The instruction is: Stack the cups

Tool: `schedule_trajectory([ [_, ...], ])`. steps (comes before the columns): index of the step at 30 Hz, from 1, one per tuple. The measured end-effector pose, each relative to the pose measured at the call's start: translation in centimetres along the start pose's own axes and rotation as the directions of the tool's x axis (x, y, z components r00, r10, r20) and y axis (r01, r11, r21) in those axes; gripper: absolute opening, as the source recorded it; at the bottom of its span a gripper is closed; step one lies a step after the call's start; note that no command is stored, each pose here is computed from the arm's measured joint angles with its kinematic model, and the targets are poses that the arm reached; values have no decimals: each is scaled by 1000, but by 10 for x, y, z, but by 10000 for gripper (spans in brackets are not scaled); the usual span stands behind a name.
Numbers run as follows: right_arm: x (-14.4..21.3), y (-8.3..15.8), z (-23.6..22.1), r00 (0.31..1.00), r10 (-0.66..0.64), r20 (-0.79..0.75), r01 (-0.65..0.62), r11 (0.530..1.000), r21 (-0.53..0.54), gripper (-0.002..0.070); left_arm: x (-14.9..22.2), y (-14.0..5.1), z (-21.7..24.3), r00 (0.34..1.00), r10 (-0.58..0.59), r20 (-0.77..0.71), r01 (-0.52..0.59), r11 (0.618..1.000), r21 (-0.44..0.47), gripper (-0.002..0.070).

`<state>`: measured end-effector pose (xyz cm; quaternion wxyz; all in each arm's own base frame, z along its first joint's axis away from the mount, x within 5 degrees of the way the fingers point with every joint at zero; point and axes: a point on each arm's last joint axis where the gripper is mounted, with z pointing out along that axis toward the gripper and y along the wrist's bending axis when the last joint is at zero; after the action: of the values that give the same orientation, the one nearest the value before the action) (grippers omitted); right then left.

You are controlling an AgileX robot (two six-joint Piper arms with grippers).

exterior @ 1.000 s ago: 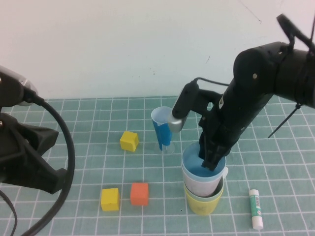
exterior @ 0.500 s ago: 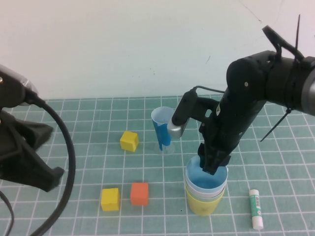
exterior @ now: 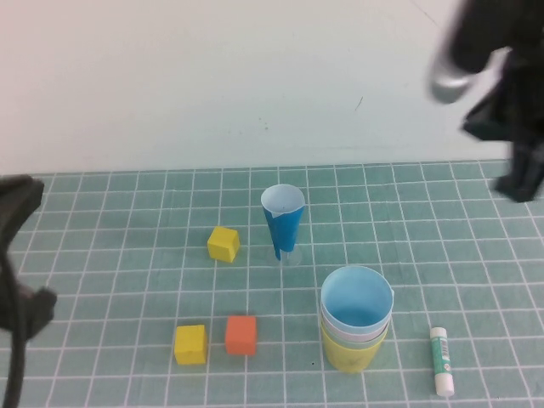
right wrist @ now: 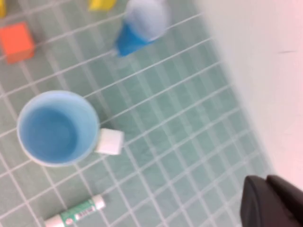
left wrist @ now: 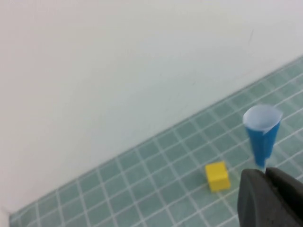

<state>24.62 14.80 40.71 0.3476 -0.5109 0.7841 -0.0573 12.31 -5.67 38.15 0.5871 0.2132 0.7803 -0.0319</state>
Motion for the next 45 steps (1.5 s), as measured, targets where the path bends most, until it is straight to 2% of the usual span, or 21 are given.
schedule_trajectory([
  [4, 27, 12, -48, 997, 24, 73, -29, 998, 63, 0, 35, -7, -3, 999, 29, 39, -30, 999, 35, -1],
  [8, 73, 42, -71, 987, 65, 148, -80, 992, 99, -1, 75, -14, 0, 999, 42, 1, -42, 997, 57, -1],
  [12, 124, 81, -84, 946, 131, 295, -171, 979, 113, -1, 102, -19, 3, 999, -20, -47, 23, 997, 70, -1],
  [17, 183, 133, -69, 869, 203, 451, -265, 961, 78, -1, 106, -22, 5, 998, -65, -24, 67, 993, 93, -1],
  [21, 213, 156, -62, 820, 223, 527, -310, 947, 83, -1, 100, -25, 5, 996, -75, 42, 70, 990, 125, -1],
  [24, 220, 161, -61, 808, 230, 542, -323, 943, 81, -1, 97, -26, 4, 994, -79, 71, 69, 988, 140, -1],
  [32, 227, 170, -49, 840, 286, 462, -331, 944, 18, -1, 96, -26, 4, 994, -69, 80, 57, 989, 139, -1],
  [45, 228, 171, -47, 841, 291, 456, -332, 943, 11, -1, 96, -26, 4, 994, -69, 80, 57, 989, 139, -1],
])
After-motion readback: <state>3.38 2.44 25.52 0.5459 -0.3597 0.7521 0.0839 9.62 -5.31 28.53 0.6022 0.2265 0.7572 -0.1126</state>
